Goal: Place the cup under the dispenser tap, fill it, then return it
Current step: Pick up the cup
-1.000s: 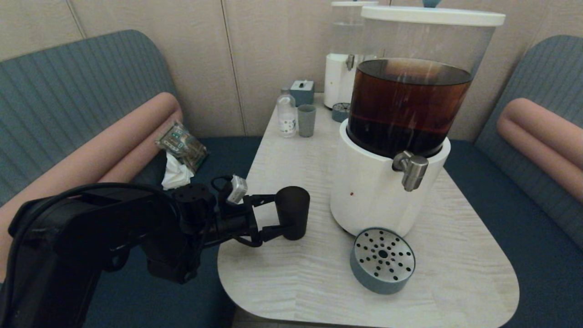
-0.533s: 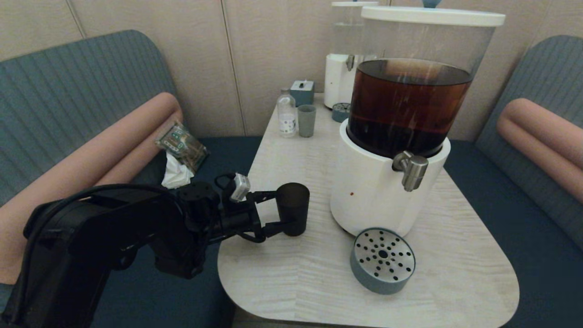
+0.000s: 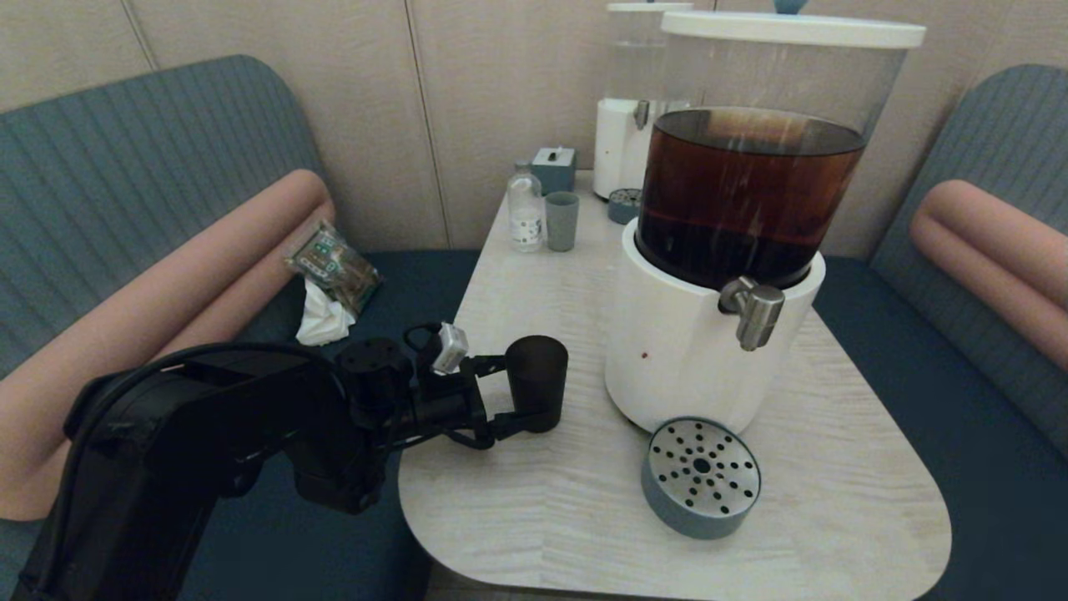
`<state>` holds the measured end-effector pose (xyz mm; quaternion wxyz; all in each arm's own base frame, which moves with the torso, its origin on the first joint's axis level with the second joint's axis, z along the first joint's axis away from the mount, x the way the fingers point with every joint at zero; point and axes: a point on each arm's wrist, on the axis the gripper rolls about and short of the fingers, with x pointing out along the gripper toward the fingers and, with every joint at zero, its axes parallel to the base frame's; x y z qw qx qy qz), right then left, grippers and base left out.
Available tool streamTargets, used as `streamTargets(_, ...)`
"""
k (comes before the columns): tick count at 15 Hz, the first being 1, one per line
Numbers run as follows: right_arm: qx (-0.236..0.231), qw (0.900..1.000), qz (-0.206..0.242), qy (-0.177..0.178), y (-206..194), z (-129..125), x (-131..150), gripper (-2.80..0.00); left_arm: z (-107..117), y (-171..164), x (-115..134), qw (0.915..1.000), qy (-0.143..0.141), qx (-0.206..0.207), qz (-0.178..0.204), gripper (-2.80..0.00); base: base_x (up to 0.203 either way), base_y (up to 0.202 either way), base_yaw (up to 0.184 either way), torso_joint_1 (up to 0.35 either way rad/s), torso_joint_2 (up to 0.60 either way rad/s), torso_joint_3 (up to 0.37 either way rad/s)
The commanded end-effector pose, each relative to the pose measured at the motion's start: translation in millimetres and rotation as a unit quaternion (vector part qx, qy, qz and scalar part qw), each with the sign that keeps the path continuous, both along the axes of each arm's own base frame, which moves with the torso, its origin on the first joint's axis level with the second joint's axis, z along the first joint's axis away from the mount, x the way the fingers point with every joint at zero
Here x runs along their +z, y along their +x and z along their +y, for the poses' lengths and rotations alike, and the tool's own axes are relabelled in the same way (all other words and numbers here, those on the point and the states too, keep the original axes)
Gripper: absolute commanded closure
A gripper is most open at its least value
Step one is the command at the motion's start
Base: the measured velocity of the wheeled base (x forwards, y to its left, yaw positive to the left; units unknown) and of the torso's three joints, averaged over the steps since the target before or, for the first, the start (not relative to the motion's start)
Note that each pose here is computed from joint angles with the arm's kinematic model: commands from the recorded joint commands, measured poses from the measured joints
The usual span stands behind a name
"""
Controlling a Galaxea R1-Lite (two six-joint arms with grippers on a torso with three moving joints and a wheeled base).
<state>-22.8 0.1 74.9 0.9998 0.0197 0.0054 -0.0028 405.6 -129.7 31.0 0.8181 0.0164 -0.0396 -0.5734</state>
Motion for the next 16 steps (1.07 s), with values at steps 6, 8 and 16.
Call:
streamTargets(6,0.0,1.0,0.0,0.0,0.1,0.0,0.0,0.0,-4.3,-0.2,1.6,1.0,-0.002,-0.007,-0.006,-2.8,0.0,0.0,0.0,0.0,0.0,0.0)
streamTargets(8,0.0,1.0,0.0,0.0,0.0,0.0,0.0,0.0,-5.0,-0.1,1.2,1.0,-0.002,-0.007,-0.005,-2.8,0.0,0.0,0.0,0.0,0.0,0.0)
streamTargets(16,0.0,1.0,0.0,0.0,0.1,0.0,0.0,0.0,-8.4,4.7,-1.2,1.0,-0.003,-0.008,-0.005,-2.8,0.0,0.0,0.0,0.0,0.0,0.0)
